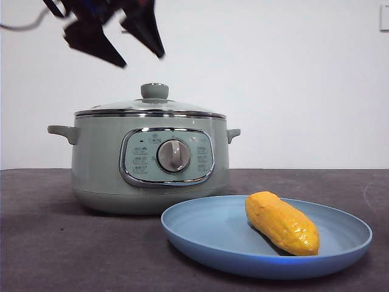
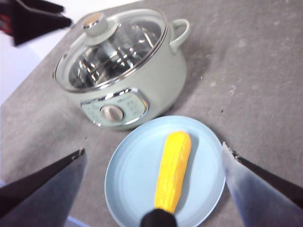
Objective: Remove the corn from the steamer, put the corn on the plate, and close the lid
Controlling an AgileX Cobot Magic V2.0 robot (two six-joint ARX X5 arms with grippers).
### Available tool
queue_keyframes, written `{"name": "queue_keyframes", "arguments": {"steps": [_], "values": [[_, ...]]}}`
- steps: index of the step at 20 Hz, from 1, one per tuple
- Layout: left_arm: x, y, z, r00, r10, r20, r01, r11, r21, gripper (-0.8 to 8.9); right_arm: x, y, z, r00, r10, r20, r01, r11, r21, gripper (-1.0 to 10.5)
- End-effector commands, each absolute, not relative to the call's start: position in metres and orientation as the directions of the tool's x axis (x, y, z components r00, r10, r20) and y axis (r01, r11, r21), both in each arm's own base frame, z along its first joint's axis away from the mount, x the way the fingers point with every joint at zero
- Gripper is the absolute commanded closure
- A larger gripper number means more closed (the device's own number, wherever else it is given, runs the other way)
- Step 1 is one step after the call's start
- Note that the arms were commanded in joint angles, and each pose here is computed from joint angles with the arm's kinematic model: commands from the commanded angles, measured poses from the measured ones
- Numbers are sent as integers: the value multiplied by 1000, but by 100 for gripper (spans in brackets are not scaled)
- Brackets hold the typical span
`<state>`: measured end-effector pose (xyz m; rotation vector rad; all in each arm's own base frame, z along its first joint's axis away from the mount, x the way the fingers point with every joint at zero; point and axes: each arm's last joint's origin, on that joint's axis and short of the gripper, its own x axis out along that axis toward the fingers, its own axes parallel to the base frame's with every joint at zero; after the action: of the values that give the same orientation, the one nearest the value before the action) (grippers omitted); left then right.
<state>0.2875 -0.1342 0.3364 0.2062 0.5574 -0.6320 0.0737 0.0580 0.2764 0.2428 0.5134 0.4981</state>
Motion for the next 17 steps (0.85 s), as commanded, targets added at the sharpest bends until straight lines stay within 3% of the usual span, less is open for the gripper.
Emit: {"name": "queue_keyframes", "arguments": {"steps": [1,9,17], "values": [[269,-126,349,663,-506,-552,607,795,0,261,73,59,276,729,544,-416,-438,837,327,470],[190,-95,384,547,-598,-586,653,743,-148,262,68,61,271,603,648,-466,-567,758,321,473],[124,-69,394,425,-660,-620,682,683,-261,295,64,61,267,512,699,-499,-623,702,345,474]]}}
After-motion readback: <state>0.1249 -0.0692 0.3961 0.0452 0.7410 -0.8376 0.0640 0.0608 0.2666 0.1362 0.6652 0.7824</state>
